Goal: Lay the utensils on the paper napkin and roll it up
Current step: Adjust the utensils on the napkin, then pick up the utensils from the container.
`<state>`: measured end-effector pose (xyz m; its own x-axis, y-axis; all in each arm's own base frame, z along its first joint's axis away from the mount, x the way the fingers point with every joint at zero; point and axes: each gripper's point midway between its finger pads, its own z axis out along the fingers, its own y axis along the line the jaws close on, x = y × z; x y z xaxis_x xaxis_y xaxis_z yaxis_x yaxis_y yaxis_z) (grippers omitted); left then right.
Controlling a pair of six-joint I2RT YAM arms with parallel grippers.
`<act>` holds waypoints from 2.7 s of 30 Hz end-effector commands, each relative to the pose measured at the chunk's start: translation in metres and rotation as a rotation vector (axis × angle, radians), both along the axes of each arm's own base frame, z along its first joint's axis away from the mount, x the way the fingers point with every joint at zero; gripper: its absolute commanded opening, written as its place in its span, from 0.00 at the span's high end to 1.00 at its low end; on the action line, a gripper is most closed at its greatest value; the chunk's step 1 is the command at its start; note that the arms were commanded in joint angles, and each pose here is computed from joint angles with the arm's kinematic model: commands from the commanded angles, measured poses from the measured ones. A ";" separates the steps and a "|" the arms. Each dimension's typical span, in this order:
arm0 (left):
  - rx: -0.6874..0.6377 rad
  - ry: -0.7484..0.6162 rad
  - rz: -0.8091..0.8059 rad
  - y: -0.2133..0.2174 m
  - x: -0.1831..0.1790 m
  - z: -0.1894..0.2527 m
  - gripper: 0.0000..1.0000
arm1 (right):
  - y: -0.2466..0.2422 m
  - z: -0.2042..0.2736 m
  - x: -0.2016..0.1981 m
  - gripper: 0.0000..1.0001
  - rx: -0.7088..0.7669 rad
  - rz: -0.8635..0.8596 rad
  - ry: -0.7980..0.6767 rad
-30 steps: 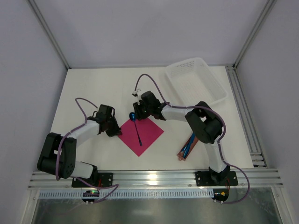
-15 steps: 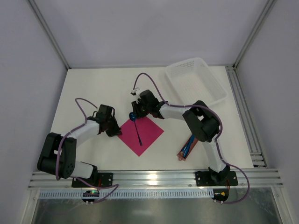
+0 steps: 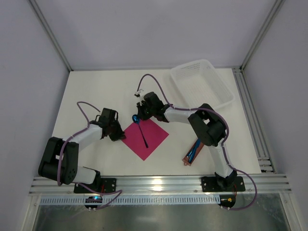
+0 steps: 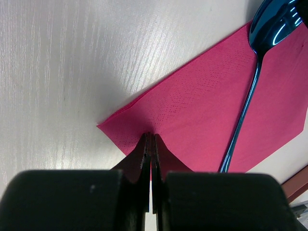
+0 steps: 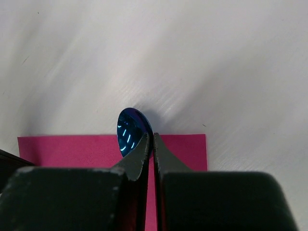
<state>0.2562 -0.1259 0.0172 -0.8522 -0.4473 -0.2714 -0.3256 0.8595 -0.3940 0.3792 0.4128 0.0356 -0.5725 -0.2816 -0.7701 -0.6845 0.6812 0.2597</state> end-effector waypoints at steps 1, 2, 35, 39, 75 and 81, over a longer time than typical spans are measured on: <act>0.043 0.013 0.017 0.009 -0.007 -0.010 1.00 | -0.002 0.016 0.016 0.96 0.025 -0.054 -0.048; 0.044 0.010 0.017 0.009 -0.007 -0.009 1.00 | -0.003 0.018 0.018 0.96 0.036 -0.065 -0.046; 0.059 0.004 0.031 0.013 -0.008 -0.008 1.00 | -0.039 0.024 0.019 0.96 0.057 -0.199 -0.075; 0.060 0.007 0.033 0.014 -0.009 -0.009 1.00 | -0.040 0.024 0.022 0.96 0.050 -0.194 -0.076; -0.201 -0.404 -0.184 -0.028 -0.002 0.157 0.25 | -0.243 0.102 -0.094 0.65 -0.154 -0.969 0.137; -0.241 -0.406 -0.230 -0.034 -0.013 0.155 0.03 | -0.303 0.079 -0.150 0.66 -0.167 -1.140 0.212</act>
<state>0.2500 -0.1515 0.1659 -0.7675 -0.3929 -0.5064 0.0144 0.7793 -0.6264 0.2564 0.1467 0.1348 -0.6821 0.3103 -0.6621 0.2343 0.9505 0.2040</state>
